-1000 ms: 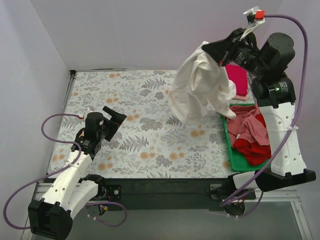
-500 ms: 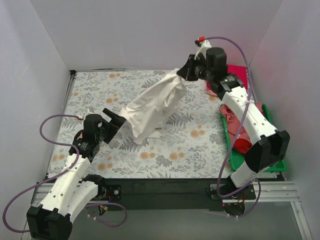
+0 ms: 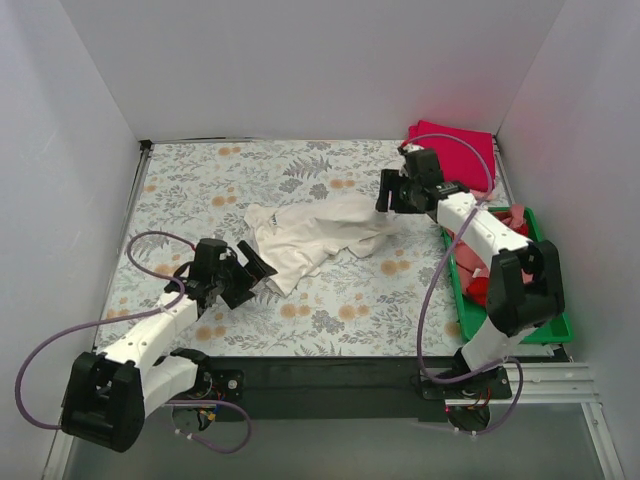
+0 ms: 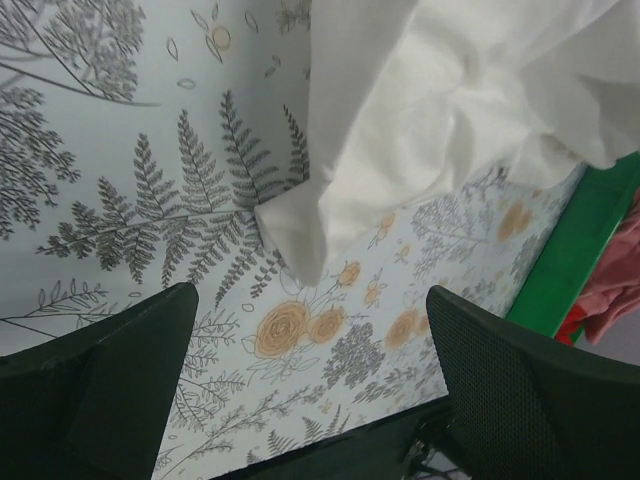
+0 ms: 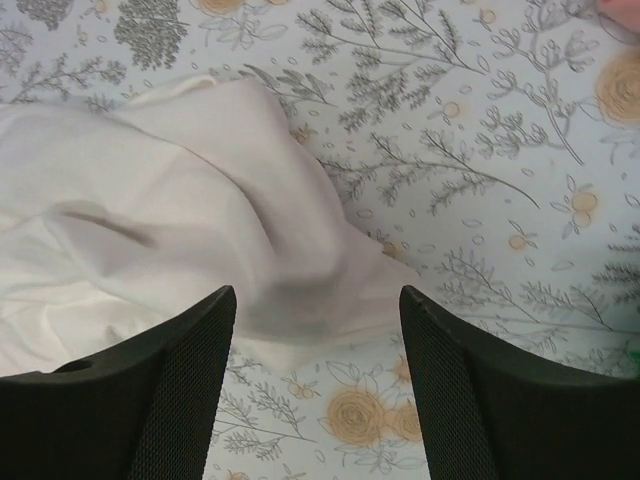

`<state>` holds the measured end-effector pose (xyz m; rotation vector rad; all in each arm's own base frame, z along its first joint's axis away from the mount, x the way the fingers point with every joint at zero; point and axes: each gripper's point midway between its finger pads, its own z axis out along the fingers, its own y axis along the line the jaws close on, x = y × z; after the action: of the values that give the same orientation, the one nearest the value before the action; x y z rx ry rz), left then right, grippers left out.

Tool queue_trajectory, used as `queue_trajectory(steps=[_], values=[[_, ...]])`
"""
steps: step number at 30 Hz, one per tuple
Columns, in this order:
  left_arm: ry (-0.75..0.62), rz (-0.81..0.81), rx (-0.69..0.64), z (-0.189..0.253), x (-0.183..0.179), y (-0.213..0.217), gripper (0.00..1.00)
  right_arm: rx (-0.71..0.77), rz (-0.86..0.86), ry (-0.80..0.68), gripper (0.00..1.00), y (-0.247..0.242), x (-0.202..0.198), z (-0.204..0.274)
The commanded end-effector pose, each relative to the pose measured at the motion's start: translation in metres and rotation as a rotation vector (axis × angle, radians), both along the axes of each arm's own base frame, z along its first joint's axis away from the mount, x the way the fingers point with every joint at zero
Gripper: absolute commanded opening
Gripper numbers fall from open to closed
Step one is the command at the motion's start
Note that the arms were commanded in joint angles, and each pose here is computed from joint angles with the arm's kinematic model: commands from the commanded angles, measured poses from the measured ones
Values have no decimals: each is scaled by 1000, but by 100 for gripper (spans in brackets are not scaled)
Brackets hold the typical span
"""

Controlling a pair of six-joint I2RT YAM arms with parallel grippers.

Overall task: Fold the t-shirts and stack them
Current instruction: Move the tshirt to the center of the board, then flatten the tshirt out

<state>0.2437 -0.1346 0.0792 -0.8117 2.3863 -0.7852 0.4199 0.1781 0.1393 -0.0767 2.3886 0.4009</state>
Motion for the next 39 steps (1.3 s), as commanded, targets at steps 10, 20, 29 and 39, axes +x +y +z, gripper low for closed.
queue_trajectory(steps=[10,20,29,39], values=[[85,-105,88,-51,-4,-31,74,82,81,-36,72,-10,-83,-40],[82,-141,134,-53,22,-40,0,200,129,8,63,32,-58,-75],[-333,-95,43,106,65,-47,0,109,99,-240,1,28,-34,24],[-903,117,-11,355,57,-3,0,194,217,-724,1,12,-101,262]])
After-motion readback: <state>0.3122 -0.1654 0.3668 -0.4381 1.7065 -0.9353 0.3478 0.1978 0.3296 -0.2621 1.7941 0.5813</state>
